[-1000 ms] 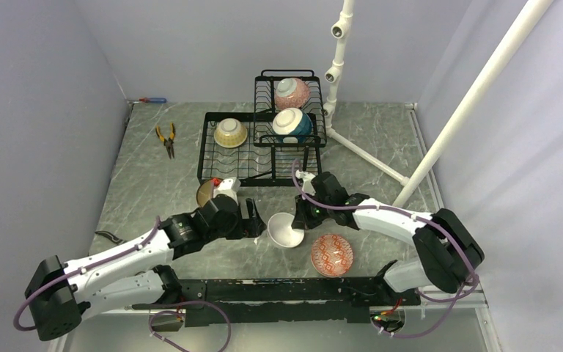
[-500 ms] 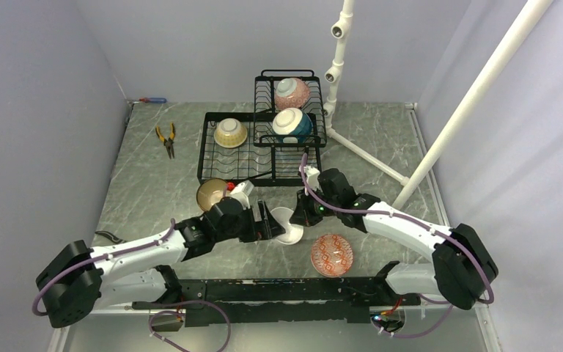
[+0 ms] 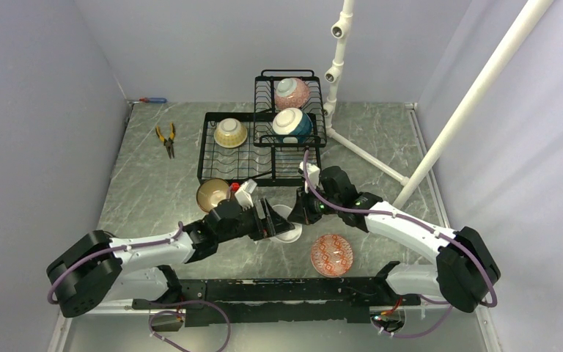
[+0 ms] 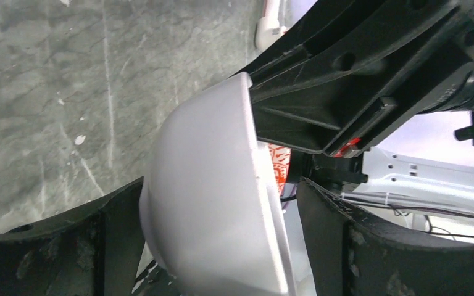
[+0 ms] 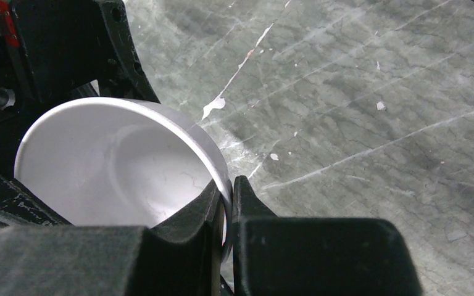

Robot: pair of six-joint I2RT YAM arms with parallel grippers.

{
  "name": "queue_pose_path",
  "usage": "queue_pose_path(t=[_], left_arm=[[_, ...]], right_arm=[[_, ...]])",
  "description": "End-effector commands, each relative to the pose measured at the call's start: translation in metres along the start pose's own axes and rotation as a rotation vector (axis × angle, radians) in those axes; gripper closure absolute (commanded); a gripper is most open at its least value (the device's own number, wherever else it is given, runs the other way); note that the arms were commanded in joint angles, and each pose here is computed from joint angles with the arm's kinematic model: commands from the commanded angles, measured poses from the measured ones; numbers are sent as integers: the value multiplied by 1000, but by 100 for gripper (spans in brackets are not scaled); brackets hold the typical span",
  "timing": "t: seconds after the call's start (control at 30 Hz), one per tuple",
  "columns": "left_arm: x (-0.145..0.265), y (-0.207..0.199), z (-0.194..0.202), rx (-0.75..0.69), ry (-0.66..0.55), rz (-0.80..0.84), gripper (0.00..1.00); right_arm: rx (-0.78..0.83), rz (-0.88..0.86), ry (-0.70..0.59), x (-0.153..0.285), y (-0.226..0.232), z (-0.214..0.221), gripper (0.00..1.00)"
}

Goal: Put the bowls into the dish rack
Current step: Pick up the bowl from the center of the board.

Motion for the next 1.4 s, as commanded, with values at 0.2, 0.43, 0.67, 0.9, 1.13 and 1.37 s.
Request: queue_pose_path(t=[0.2,0.43,0.67,0.9,1.13,1.37], left_arm=[[5,-13,-7,31,-51,94,7],[14,-9,-4,54,-27,46,5],[15,1,7,124,-6,63,6],[17,-1,6,118,-16,67,11],[21,-3,2,105,-36,42,22],[23,-6,-1,76,-43,17,43]], right_arm=[[31,-49,-76,7,16,-18,100],[31,-46,-79,6,17,-20,100],[32,-33,-72,5,16,-21,100],[31,-33,-69,4,15,-21,100],[31,-29,-68,3,15,-20,100],[17,-39,-60,1,14,-18,100]])
Point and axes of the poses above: each gripper's point midway between its finger pads, its own x axis back along the fingers, its own y axis along the line the jaws close on, z = x × y, the point moved 10 cm from there along x, back along the fingers, and after that the axes turned 10 degrees about -x, right-handed, at the moved point
